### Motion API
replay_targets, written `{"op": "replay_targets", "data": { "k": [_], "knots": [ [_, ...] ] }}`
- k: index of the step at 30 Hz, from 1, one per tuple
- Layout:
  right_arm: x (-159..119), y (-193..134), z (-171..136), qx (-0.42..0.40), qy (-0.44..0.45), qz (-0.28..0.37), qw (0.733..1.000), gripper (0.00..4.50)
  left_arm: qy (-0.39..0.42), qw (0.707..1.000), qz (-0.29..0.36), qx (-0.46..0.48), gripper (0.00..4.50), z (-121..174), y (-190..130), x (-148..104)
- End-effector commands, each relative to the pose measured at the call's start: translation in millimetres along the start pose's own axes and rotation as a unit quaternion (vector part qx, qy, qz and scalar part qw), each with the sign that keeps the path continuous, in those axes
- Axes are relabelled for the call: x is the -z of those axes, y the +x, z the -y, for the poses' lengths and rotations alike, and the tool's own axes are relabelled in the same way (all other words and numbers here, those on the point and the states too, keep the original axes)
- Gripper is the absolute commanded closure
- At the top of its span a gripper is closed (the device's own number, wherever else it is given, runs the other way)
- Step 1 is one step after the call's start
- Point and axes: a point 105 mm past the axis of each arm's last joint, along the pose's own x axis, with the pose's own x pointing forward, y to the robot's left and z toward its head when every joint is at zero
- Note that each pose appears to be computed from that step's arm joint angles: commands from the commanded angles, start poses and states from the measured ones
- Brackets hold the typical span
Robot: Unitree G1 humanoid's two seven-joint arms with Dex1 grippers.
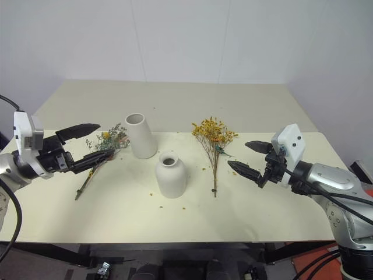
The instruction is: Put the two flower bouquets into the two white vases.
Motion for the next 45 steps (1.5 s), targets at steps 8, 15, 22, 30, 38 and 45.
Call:
{"op": "replay_targets", "data": {
  "k": [8, 15, 22, 30, 38, 45],
  "knots": [
    [-13.4, -3.8, 1.6, 0.003, -0.027, 0.012, 1.0, 0.0, 0.024, 1.0, 0.01, -0.001, 0.03, 0.0, -2.8, -12.4],
    [-39.8, 5.5, 0.9, -0.017, -0.009, 0.056, 0.998, 0.0, 0.016, 0.987, -0.096, -0.127, 0.03, -36.9, 1.1, 2.9],
    [-58.2, 34.2, 0.5, -0.063, -0.033, 0.063, 0.996, 0.0, -0.069, 0.946, -0.256, -0.186, 0.03, -54.6, 5.0, 16.8],
    [-96.1, 90.2, -23.6, -0.153, -0.077, 0.097, 0.98, 0.0, -0.16, 0.823, -0.494, -0.231, 0.03, -62.2, -20.7, 59.6],
    [-104.5, 113.1, -30.4, -0.183, -0.103, 0.105, 0.972, 0.0, -0.218, 0.754, -0.559, -0.266, 0.03, -77.7, -46.1, 96.8],
    [-109.8, 122.5, -34.2, -0.198, -0.114, 0.118, 0.966, 0.0, -0.257, 0.736, -0.575, -0.248, 0.03, -79.5, -38.0, 123.9]
  ]
}}
